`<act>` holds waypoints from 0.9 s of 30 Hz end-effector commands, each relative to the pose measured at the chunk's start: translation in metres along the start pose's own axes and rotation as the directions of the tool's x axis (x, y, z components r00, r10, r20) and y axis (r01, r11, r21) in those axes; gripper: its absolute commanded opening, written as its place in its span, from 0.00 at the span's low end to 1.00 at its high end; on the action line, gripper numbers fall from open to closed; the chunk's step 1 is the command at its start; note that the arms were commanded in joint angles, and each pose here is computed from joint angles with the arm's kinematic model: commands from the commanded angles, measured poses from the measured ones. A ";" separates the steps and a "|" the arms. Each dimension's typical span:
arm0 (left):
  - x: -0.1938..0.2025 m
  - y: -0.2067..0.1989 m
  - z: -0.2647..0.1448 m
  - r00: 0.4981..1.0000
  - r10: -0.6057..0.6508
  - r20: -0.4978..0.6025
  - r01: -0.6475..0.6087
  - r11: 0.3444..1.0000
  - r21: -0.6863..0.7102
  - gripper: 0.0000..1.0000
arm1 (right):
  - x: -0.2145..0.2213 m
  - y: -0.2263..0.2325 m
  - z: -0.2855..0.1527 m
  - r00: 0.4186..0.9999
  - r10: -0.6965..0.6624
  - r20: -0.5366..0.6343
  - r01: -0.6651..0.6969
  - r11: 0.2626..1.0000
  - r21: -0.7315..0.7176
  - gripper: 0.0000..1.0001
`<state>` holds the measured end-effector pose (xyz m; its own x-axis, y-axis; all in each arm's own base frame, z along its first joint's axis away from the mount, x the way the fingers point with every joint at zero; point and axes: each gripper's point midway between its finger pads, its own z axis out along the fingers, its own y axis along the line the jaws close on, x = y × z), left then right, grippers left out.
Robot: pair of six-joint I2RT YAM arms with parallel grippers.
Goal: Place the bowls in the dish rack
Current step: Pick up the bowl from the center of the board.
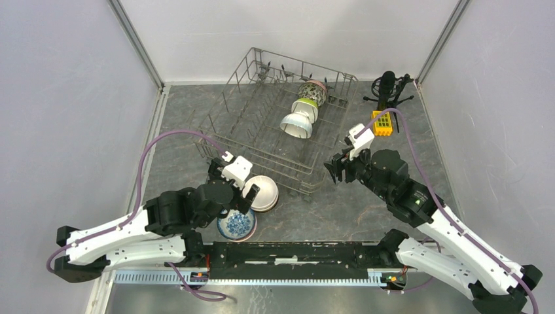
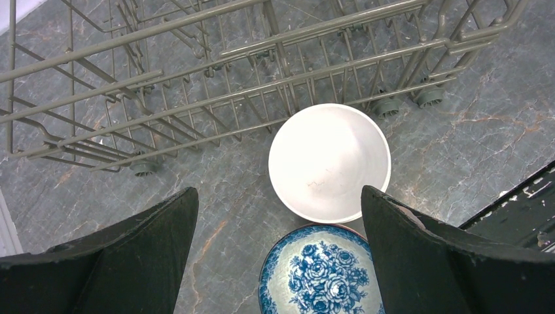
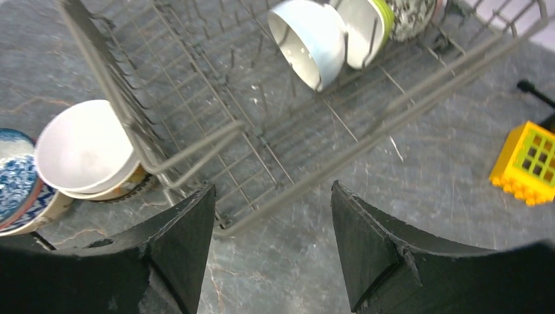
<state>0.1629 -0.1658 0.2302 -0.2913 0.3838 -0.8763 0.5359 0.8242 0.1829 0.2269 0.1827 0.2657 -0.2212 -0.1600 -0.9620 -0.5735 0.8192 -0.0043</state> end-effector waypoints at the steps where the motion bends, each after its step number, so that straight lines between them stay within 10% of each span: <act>1: -0.013 0.000 -0.002 0.998 -0.048 0.033 0.048 0.999 -0.004 1.00 | 0.032 -0.015 -0.002 0.996 0.053 -0.067 -0.046 0.993 0.105 0.70; 27: -0.001 -0.026 0.006 0.990 -0.121 -0.068 0.125 0.991 0.057 1.00 | 0.068 0.006 -0.006 0.994 0.050 -0.093 -0.053 0.998 -0.025 0.66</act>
<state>0.1607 -0.1768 0.2158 -0.3376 0.4086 -0.8480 0.5479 0.8178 0.1759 0.2117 0.1647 0.1864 -0.3766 -0.1905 -0.9066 -0.5179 0.8547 0.0356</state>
